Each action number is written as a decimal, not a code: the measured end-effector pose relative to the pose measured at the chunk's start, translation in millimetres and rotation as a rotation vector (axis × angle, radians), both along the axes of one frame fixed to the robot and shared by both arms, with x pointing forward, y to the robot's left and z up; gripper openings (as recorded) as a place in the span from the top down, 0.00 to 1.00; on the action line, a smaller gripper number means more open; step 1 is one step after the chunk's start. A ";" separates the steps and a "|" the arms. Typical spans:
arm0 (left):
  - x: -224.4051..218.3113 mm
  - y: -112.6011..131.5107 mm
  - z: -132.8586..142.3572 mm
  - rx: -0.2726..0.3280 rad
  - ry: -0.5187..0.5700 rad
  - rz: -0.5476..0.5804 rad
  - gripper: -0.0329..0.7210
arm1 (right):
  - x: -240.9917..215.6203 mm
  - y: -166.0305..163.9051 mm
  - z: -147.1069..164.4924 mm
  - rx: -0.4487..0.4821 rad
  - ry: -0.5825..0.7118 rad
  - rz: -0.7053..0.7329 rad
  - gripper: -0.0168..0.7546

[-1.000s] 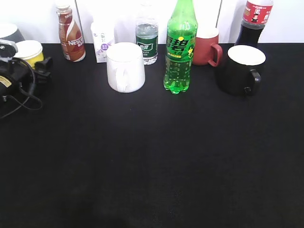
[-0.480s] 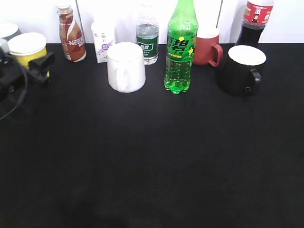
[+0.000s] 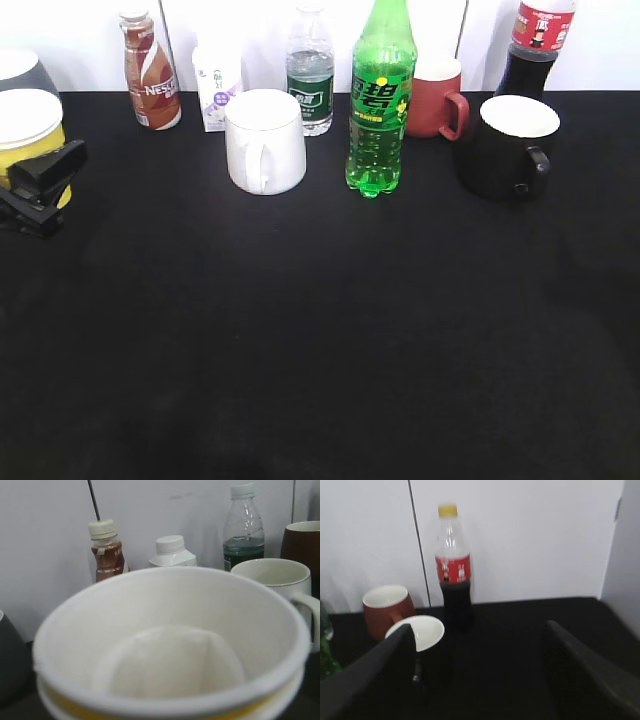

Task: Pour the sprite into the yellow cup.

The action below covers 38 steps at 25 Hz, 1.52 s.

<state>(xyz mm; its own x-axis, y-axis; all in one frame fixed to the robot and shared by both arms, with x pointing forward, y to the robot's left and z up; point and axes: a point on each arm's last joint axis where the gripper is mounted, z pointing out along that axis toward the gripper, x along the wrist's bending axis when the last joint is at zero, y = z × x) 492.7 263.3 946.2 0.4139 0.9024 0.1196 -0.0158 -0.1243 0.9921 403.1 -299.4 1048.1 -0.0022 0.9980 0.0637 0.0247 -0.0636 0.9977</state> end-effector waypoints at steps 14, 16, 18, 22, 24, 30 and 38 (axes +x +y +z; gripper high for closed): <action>-0.1 -0.3 -0.1 0.002 0.001 -0.004 0.35 | 82.3 161.0 -101.8 -0.044 0.141 0.224 0.22; -0.1 -0.3 -0.1 0.002 0.001 -0.004 0.35 | 97.0 171.7 -112.5 -0.031 0.124 0.204 0.18; -0.1 -0.3 0.0 0.001 0.000 -0.004 0.35 | 113.5 186.2 -117.3 -0.019 0.112 0.204 0.12; -0.1 -0.3 0.0 0.001 0.000 -0.004 0.35 | 141.1 206.4 -130.1 -0.007 0.117 0.201 0.11; -0.1 -0.3 0.0 0.001 0.000 -0.004 0.35 | 152.8 207.5 -134.1 -0.001 0.129 0.189 0.11; -0.1 -0.3 -0.1 0.002 0.001 -0.004 0.35 | 170.0 217.6 -146.3 -0.004 0.128 0.192 0.11; -0.1 -0.3 -0.1 0.002 0.001 -0.004 0.35 | 192.4 233.7 -157.9 0.009 0.105 0.195 0.12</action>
<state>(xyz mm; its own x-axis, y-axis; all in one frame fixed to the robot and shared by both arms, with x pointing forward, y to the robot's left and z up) 492.6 263.0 946.0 0.4173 0.9007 0.1209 -0.0156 -0.1259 0.9919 595.5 -65.7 890.2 -0.1879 0.9787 0.0829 0.1413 -0.0566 0.9884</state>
